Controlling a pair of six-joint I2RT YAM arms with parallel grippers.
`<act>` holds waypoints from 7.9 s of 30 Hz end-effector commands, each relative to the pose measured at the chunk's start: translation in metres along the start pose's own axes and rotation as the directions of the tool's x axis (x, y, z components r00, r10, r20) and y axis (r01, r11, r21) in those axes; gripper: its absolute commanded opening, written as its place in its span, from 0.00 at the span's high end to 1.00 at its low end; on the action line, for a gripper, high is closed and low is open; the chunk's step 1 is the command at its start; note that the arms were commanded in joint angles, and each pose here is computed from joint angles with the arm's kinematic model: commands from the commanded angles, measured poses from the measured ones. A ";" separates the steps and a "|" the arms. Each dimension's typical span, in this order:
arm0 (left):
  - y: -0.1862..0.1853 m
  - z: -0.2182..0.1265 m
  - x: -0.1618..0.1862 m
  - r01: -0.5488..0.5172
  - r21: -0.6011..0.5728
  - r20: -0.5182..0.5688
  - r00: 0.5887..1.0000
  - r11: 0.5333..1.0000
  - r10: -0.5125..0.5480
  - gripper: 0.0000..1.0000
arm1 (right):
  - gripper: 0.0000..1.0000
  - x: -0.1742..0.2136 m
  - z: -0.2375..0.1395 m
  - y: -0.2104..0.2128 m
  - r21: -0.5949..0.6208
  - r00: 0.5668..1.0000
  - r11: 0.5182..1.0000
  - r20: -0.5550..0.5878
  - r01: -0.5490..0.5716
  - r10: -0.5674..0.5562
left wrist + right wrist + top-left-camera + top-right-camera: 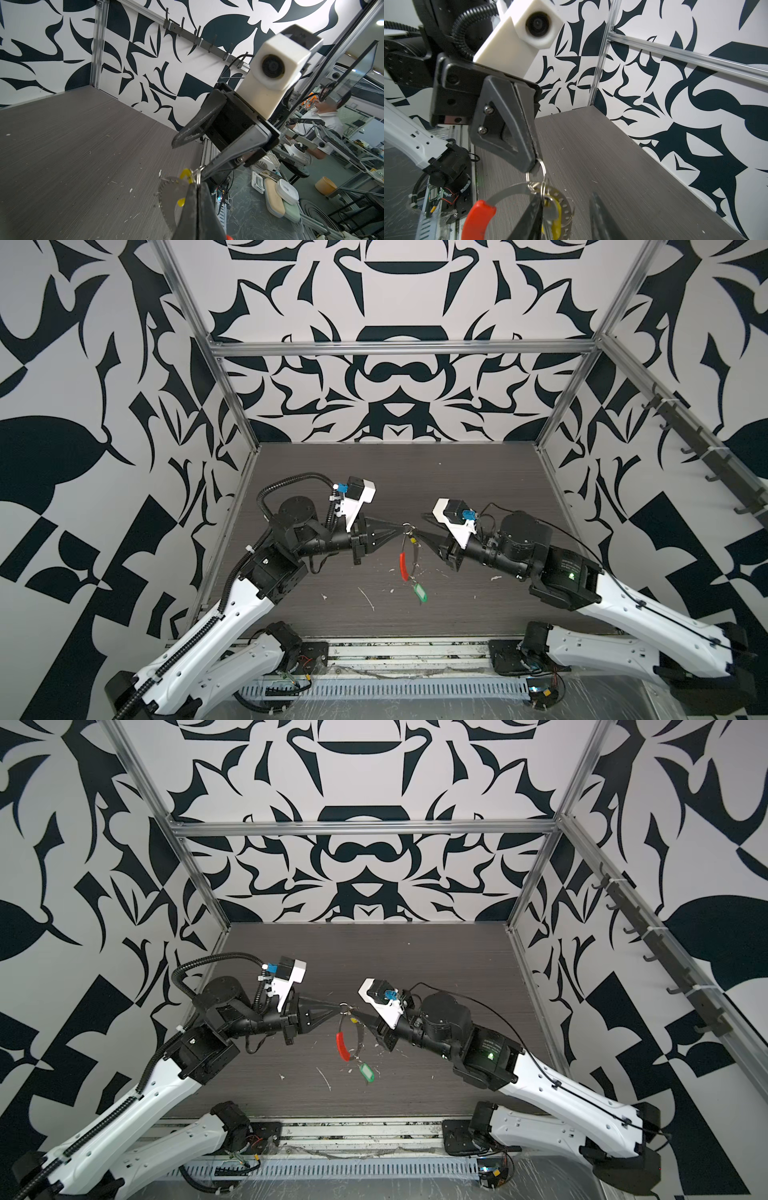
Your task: Remove the keys from the keyring
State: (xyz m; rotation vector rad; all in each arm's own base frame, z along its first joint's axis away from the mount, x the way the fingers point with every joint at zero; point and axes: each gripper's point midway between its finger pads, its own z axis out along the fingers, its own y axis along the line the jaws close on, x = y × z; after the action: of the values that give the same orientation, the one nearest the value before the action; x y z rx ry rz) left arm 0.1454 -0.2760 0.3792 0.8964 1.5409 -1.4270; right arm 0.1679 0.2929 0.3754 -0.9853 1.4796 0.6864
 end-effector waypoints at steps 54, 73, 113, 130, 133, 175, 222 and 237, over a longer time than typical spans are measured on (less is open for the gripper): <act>0.004 -0.010 -0.020 -0.004 -0.087 0.049 0.999 0.996 0.009 1.00 | 1.00 0.001 -0.014 -0.014 0.081 0.998 0.995 0.000 -0.059 0.059; 0.068 -0.016 -0.002 0.091 -0.356 0.117 0.992 0.930 -0.052 1.00 | 1.00 0.266 0.040 -0.104 0.463 0.565 0.660 -0.347 -0.592 0.749; 0.224 -0.030 0.134 0.435 -0.734 0.183 0.866 0.521 -0.465 1.00 | 0.32 0.228 -0.014 -0.153 0.632 0.697 0.590 -0.106 -0.503 0.709; 0.316 -0.060 0.176 0.596 -0.746 0.366 0.740 0.298 -0.565 1.00 | 0.32 0.227 -0.024 -0.149 0.629 0.703 0.588 -0.091 -0.508 0.705; 0.322 -0.057 0.179 0.597 -0.748 0.361 0.734 0.292 -0.576 1.00 | 0.32 0.226 -0.023 -0.148 0.623 0.704 0.592 -0.092 -0.511 0.704; 0.336 -0.324 0.077 0.250 -0.840 0.246 0.966 -0.481 0.073 0.01 | 0.01 0.227 -0.081 -0.191 0.827 0.718 0.275 0.204 -0.490 0.665; 0.366 -0.303 0.153 0.136 -0.975 0.115 0.986 -0.178 0.125 0.01 | 0.01 0.301 -0.132 -0.282 0.974 0.942 0.219 -0.029 -0.048 0.334; 0.367 -0.303 0.154 0.133 -0.975 0.113 0.986 -0.178 0.121 0.01 | 0.01 0.350 -0.125 -0.298 0.974 0.914 0.216 -0.018 -0.076 0.405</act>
State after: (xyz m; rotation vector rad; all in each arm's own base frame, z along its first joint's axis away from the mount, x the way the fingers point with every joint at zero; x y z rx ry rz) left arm 0.3848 0.0567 0.0888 -0.3336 1.8747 0.1871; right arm 0.3648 -0.0228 0.0598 0.1642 1.9901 -0.3247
